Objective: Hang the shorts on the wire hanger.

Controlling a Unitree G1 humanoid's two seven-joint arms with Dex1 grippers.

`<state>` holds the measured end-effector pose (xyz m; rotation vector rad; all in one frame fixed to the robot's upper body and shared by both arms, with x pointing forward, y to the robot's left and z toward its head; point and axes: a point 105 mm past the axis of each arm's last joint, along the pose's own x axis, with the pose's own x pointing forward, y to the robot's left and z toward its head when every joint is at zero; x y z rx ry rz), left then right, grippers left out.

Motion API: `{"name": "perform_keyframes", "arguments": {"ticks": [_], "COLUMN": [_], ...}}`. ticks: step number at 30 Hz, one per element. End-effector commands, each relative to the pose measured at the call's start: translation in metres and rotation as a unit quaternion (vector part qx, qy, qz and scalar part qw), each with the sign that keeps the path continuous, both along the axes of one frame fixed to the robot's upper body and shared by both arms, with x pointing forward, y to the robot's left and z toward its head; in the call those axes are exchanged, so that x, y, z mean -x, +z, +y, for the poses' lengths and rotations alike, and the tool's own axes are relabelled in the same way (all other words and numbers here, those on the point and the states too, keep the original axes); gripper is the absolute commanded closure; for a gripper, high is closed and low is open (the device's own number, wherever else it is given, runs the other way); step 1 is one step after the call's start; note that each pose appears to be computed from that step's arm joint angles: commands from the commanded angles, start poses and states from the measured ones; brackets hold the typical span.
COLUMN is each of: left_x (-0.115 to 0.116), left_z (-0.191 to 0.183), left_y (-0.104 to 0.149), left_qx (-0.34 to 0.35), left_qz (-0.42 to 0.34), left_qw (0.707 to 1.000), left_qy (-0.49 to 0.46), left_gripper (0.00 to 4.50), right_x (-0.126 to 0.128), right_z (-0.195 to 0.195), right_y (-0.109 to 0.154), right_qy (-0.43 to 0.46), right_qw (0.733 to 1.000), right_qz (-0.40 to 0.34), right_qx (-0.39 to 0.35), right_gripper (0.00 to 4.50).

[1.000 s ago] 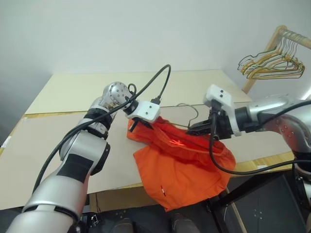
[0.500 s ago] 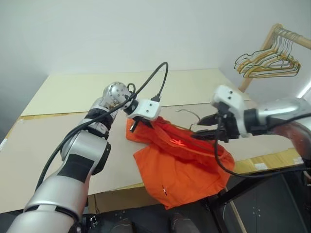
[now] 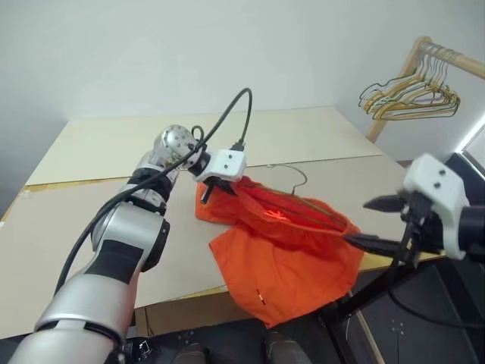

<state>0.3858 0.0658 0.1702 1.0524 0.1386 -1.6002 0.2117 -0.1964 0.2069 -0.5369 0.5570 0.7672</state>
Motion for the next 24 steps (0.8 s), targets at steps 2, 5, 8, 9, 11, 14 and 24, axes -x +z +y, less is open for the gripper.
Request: {"name": "perform_keyframes", "arguments": {"ticks": [2, 5, 8, 9, 11, 14, 24], "left_x": [-0.004, -0.004, -0.003, -0.003, -0.003, -0.003, -0.003], "left_z": [-0.002, -0.002, -0.001, 0.0, 0.0, 0.0, 0.0], "left_y": [0.021, 0.021, 0.02, 0.02, 0.02, 0.022, 0.019], "left_qx": [0.021, 0.022, 0.021, 0.021, 0.021, 0.021, 0.019], "left_qz": [-0.029, -0.028, -0.027, -0.027, -0.027, -0.028, -0.029], "left_qw": [0.999, 0.999, 0.999, 0.999, 0.999, 0.999, 0.999], "left_qy": [-0.001, -0.001, -0.001, -0.001, -0.001, -0.002, -0.005], "left_gripper": [4.5, 4.5, 4.5, 4.5, 4.5, 4.5, 4.5], "right_x": [-0.008, -0.021, -0.032, -0.037, -0.045, -0.057, -0.074], "right_z": [-0.008, -0.01, -0.011, -0.011, -0.009, -0.005, 0.009], "right_y": [0.0, -0.007, -0.013, -0.016, -0.022, -0.029, -0.041], "right_qy": [-0.012, -0.024, -0.029, -0.03, -0.028, -0.019, 0.021], "right_qw": [0.999, 0.999, 0.998, 0.998, 0.999, 0.999, 0.999], "right_qz": [-0.036, -0.035, -0.032, -0.03, -0.022, -0.007, 0.024], "right_qx": [0.034, 0.033, 0.035, 0.034, 0.034, 0.034, 0.042], "right_gripper": [0.02, 0.02, 0.02, 0.02, 0.02, 0.02, 3.08]}}
